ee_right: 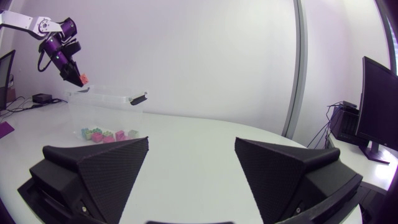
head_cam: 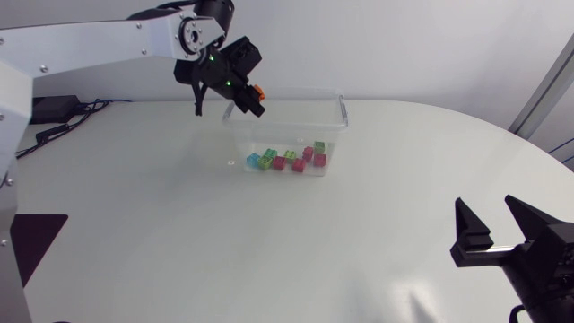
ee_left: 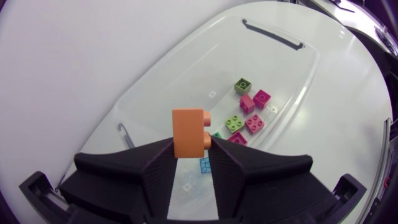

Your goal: Place the duplo bricks in the container

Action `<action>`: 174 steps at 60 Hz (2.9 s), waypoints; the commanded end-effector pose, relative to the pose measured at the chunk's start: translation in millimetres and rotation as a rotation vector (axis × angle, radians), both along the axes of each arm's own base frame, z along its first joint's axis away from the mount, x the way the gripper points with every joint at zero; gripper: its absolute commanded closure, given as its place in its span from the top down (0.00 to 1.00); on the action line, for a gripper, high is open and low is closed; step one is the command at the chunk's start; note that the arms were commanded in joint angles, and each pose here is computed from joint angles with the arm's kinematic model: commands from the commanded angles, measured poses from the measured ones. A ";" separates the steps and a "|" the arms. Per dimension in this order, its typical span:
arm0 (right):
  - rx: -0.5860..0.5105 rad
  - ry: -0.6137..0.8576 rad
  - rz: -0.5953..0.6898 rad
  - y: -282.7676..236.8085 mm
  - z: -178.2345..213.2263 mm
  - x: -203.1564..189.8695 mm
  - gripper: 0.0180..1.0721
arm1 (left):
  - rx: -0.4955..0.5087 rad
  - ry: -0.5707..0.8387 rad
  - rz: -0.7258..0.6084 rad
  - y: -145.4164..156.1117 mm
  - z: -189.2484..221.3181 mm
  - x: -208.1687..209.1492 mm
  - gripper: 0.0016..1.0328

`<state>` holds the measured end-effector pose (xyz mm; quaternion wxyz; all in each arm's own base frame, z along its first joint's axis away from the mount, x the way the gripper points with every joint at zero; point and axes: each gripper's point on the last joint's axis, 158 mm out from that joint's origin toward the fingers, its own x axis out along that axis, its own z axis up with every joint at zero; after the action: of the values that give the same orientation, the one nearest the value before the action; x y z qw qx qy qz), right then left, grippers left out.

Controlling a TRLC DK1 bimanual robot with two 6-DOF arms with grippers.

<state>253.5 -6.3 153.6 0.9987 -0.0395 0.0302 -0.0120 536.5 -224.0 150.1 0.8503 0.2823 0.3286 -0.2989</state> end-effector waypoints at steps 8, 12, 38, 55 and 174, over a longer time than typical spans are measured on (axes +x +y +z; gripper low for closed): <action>-0.001 0.001 0.013 2.9 -5.3 0.5 0.95 | -0.009 -0.008 0.068 2.5 -4.1 18.2 0.41; 0.000 0.001 0.013 2.9 -5.3 0.5 0.95 | -0.008 -0.010 0.069 2.9 -2.9 17.9 0.88; 0.000 0.001 0.013 2.9 -5.3 0.5 0.95 | -0.049 -0.093 0.100 17.1 59.1 4.1 0.96; 0.000 0.001 0.013 2.9 -5.3 0.5 0.95 | -0.111 -0.189 0.173 61.0 113.8 -32.6 0.96; 0.049 -0.002 0.012 3.8 -4.8 0.7 0.95 | -0.499 -0.606 0.516 201.1 31.2 -274.6 0.96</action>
<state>253.6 -4.7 153.7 0.9992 -0.0261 0.0298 -0.0094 263.7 -29.6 193.8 0.9941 0.0760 0.0382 -0.0668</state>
